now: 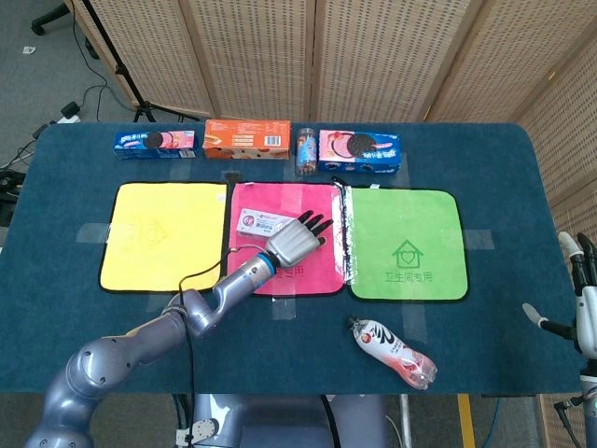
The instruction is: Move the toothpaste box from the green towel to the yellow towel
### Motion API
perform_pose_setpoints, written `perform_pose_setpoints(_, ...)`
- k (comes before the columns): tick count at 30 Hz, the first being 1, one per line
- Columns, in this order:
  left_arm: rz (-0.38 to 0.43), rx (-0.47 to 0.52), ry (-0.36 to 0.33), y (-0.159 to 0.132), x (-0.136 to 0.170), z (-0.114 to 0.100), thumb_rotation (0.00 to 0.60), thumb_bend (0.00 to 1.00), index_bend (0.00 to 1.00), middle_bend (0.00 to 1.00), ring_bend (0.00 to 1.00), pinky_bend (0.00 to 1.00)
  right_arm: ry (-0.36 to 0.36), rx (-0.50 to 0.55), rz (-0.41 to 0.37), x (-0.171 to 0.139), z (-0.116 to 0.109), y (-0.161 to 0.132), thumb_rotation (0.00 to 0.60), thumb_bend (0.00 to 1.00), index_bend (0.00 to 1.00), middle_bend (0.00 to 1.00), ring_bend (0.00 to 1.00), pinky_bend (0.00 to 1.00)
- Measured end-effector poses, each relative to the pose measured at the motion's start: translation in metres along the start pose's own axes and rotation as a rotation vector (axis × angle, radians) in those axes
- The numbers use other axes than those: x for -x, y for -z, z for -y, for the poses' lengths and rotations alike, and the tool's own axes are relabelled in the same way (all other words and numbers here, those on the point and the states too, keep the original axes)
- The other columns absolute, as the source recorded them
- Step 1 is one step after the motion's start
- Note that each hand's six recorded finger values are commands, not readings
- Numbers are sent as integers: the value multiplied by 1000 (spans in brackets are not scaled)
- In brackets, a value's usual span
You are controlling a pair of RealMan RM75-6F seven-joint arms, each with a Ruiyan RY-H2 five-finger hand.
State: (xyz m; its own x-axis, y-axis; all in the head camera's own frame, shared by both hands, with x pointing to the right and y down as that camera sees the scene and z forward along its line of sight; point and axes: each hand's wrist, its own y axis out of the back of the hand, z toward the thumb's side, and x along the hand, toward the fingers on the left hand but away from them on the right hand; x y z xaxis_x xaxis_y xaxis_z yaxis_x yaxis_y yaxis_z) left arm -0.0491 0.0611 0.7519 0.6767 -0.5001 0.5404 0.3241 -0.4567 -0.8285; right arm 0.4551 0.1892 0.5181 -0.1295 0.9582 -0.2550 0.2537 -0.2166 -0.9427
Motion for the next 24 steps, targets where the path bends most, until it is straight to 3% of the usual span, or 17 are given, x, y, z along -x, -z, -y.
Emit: perform_pose_setpoints(24, -190, 149, 4, 96, 107, 37, 600, 1000, 379, 80, 36, 95, 6, -16, -62, -11, -1, -17, 600, 0, 0, 0, 0, 0)
